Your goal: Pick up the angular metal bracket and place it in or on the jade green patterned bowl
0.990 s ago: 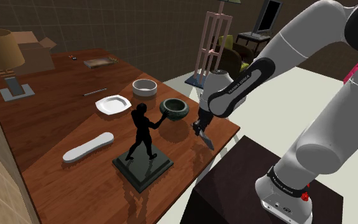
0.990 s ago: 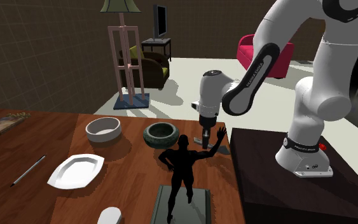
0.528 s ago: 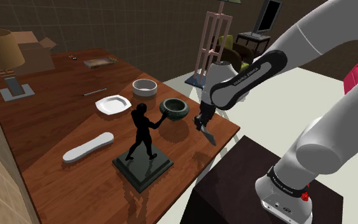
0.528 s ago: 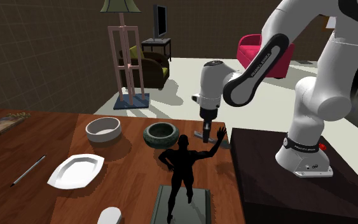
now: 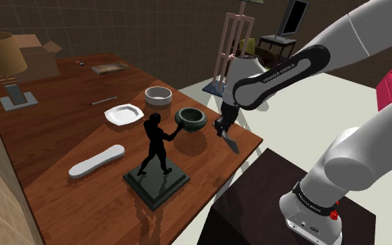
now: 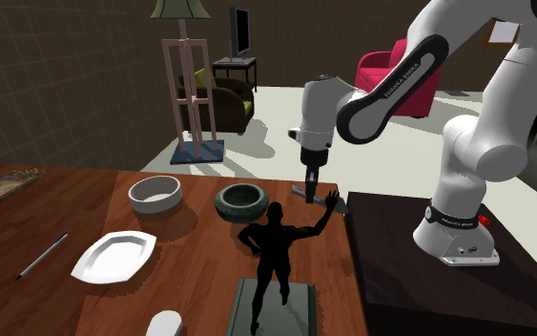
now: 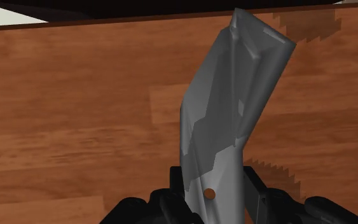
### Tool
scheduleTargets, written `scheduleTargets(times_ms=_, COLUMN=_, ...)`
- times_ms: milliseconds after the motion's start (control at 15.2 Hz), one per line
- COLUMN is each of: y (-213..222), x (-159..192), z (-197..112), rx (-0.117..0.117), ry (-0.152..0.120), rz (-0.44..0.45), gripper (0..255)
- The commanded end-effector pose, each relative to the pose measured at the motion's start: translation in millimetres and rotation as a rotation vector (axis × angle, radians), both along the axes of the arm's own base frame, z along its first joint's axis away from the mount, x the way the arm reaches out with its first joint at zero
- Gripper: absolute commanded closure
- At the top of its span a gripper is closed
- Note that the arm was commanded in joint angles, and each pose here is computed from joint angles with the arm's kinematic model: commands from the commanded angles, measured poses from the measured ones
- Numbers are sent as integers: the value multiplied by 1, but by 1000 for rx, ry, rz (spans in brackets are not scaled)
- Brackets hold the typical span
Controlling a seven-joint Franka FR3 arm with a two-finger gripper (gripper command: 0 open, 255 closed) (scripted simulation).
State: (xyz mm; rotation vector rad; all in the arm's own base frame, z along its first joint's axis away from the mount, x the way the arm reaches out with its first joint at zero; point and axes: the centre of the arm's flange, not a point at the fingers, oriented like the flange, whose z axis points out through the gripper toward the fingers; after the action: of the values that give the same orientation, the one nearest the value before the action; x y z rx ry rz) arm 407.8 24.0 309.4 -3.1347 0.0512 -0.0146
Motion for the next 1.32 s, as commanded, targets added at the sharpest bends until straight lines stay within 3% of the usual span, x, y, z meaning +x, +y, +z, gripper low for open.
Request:
scheduleTargets(times_ms=0, y=-1, x=1, z=11, rx=0, ry=1, rz=0, gripper=255)
scheduleTargets(times_ms=462, y=-1, x=1, z=44, rx=0, ry=1, rz=0, gripper=255)
scheduleTargets(times_ms=1254, y=-15, x=159, z=45, rx=0, ry=1, rz=0, gripper=255)
